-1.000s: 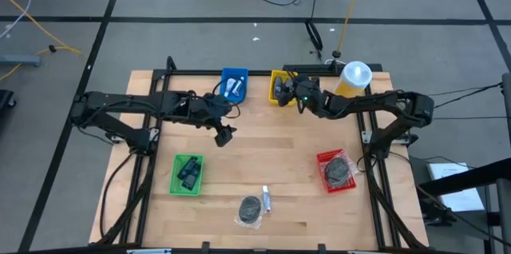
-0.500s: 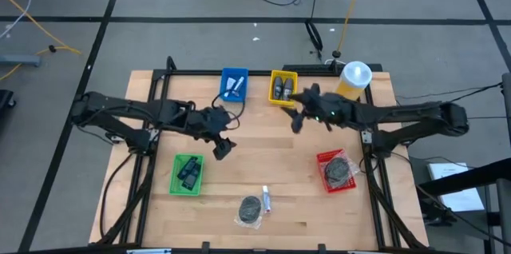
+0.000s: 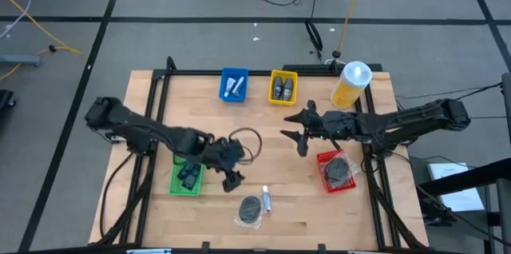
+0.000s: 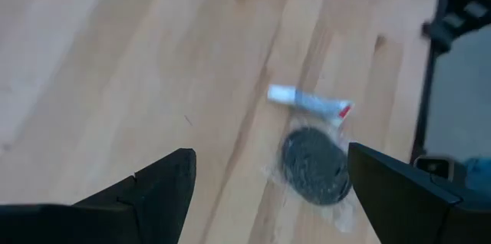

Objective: Pick & Place Travel size toiletries
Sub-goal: Put the black hairbrush into the red basket

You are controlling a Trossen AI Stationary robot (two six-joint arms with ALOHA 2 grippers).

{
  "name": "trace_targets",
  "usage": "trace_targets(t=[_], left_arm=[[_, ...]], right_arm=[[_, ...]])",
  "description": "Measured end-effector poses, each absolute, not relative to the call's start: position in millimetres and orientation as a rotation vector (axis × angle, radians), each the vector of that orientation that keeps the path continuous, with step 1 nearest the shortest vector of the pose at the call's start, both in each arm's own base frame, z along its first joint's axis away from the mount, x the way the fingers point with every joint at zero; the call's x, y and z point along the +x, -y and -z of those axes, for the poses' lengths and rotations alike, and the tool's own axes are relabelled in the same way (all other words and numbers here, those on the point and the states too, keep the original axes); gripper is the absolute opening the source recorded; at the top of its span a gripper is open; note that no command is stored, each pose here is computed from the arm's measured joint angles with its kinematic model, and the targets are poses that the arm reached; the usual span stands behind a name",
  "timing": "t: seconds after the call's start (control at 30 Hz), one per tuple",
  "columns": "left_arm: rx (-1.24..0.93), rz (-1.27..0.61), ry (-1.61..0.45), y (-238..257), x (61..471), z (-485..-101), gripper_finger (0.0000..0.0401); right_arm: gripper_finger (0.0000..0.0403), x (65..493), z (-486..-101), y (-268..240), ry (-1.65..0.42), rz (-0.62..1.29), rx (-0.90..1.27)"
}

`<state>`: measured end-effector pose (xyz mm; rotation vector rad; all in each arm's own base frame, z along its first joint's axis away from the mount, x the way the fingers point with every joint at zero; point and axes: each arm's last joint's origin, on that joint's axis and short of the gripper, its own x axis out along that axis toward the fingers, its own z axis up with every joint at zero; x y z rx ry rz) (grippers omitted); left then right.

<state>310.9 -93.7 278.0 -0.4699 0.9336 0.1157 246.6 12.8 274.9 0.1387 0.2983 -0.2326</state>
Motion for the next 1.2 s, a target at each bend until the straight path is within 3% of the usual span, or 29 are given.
trace_targets(t=[0.2,0.6,1.2], left_arm=[[-0.36,-0.054,-1.019,120.5,326.2,-241.3,0.0333],[-0.104,0.277,-1.144,155.2,337.1,-191.6,0.0333],[0.222,0.441,-1.155,149.0,357.4,-139.5,0.0333]], right_arm=[[0.0212,245.8,-274.5,-19.2,-0.304,0.209,0.155],[0.0212,243.3,-272.8,-35.9,-0.327,0.142,0.14],[0.021,241.7,-270.2,-39.8,-0.353,0.14,0.193]])
